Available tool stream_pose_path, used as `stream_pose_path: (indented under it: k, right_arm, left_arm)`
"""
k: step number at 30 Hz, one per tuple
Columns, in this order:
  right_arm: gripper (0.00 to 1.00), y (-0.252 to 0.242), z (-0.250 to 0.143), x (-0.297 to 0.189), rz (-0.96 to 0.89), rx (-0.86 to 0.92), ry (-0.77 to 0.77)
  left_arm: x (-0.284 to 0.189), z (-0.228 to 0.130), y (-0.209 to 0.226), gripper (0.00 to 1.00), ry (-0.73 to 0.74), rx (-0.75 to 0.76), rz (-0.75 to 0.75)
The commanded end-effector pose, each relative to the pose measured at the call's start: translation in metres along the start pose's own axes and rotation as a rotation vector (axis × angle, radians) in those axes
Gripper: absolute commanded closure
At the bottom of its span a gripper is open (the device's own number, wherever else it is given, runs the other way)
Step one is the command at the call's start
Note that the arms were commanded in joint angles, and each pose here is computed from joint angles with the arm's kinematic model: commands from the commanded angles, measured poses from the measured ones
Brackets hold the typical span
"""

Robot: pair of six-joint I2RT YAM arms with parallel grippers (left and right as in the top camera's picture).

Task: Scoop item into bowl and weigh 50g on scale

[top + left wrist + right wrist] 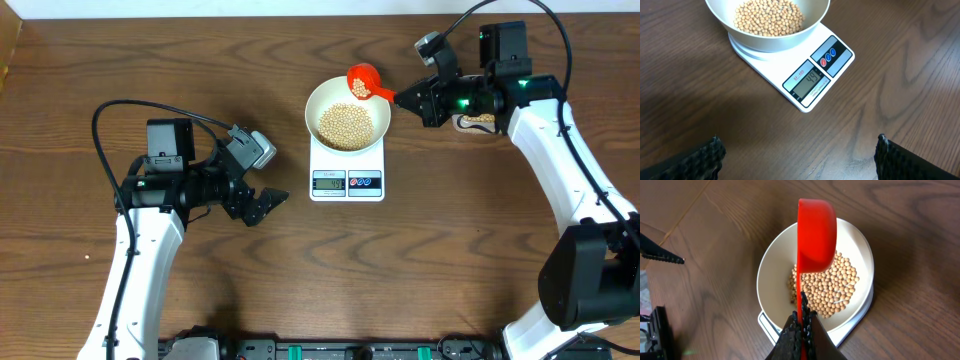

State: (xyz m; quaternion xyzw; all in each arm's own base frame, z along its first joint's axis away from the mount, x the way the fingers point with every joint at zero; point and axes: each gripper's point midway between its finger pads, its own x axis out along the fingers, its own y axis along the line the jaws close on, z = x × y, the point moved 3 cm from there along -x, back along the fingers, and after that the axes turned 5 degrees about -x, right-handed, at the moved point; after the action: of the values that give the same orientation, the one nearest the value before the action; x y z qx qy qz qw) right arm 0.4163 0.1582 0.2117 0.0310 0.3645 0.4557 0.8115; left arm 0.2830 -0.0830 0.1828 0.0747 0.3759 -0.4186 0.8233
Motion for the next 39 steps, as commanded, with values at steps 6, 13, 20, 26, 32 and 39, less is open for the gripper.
stream_pose_path:
  k: [6, 13, 20, 26, 32, 39]
  right_arm:
    - [0.99, 0.009, 0.013, -0.009, 0.018, -0.019, -0.040]
    - [0.99, 0.009, 0.017, -0.011, 0.032, -0.020, -0.059]
    - [0.99, 0.009, 0.019, -0.017, 0.069, -0.008, -0.083]
    - [0.99, 0.006, 0.019, -0.020, 0.062, -0.002, -0.087]
    - [0.99, 0.005, 0.018, -0.020, 0.062, -0.005, -0.087]
    - [0.99, 0.005, 0.018, -0.018, 0.045, -0.042, -0.081]
  left_arm:
    - [0.000, 0.001, -0.003, 0.02, -0.007, -0.001, -0.017]
    - [0.000, 0.001, -0.003, 0.02, -0.007, -0.001, -0.017]
    - [0.000, 0.001, -0.003, 0.02, -0.007, -0.001, -0.017]
    - [0.000, 0.001, -0.003, 0.02, -0.007, -0.001, -0.017]
    - [0.000, 0.001, -0.003, 0.02, -0.007, -0.001, -0.017]
    - [0.000, 0.001, -0.003, 0.02, -0.007, -0.001, -0.017]
